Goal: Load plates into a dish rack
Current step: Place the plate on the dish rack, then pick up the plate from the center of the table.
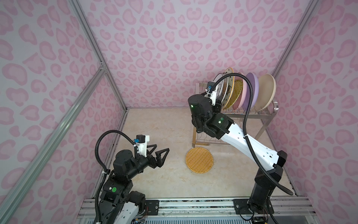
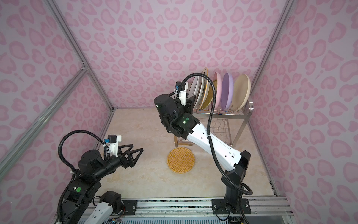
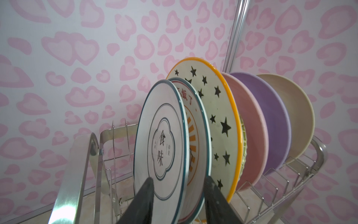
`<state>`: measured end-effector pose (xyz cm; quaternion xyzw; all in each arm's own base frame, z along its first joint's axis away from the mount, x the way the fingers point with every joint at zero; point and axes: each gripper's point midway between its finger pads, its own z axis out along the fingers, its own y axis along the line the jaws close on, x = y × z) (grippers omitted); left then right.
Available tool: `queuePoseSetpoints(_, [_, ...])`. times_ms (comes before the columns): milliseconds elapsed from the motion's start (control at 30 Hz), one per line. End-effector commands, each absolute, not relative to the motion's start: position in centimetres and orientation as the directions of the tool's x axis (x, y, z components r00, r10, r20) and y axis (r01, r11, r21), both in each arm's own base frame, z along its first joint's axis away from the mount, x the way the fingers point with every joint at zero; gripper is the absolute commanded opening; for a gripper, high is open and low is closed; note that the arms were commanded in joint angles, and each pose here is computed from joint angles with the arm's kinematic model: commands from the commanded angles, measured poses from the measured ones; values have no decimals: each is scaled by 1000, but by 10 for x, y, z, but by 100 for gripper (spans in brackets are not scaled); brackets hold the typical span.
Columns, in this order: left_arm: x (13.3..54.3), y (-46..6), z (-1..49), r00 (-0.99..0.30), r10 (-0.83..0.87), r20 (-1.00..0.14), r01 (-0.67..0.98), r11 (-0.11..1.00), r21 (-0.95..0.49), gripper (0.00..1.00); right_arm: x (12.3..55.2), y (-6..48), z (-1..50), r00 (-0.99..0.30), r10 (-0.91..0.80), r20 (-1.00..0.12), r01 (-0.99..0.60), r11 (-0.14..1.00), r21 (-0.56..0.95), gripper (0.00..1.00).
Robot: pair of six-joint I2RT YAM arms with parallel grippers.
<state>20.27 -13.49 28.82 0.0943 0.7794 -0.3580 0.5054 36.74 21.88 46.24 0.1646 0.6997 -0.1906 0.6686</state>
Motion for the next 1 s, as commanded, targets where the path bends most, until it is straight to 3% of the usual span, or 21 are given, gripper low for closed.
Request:
queuePoseSetpoints(0, [206, -134, 287, -470, -214, -856, 502, 733, -459, 97, 359, 221, 472, -20, -7, -1000, 492, 870, -16, 42])
queuePoseSetpoints(200, [211, -132, 280, -508, -230, -830, 456, 746, -486, 97, 334, 227, 482, 6, -14, -1000, 425, 905, -10, 44])
queuePoseSetpoints(233, [212, -132, 279, -510, -231, -828, 454, 746, -488, 97, 330, 228, 483, 6, -19, -1000, 405, 914, -15, 55])
queuePoseSetpoints(300, [214, -132, 279, -519, -238, -821, 442, 747, -496, 97, 323, 230, 486, 0, -36, -999, 364, 931, -33, 61])
queuePoseSetpoints(400, [217, -134, 279, -544, -257, -799, 424, 737, -526, 97, 315, 226, 483, -21, -40, -999, 286, 957, -44, 98])
queuePoseSetpoints(667, [220, -151, 236, -714, -254, -653, 348, 680, -646, 97, 287, 187, 456, -84, 21, -996, 53, 998, 17, 98])
queuePoseSetpoints(967, [223, -180, 182, -818, -215, -534, 261, 687, -678, 97, 246, 149, 379, -223, 71, -972, -164, 980, 109, 98])
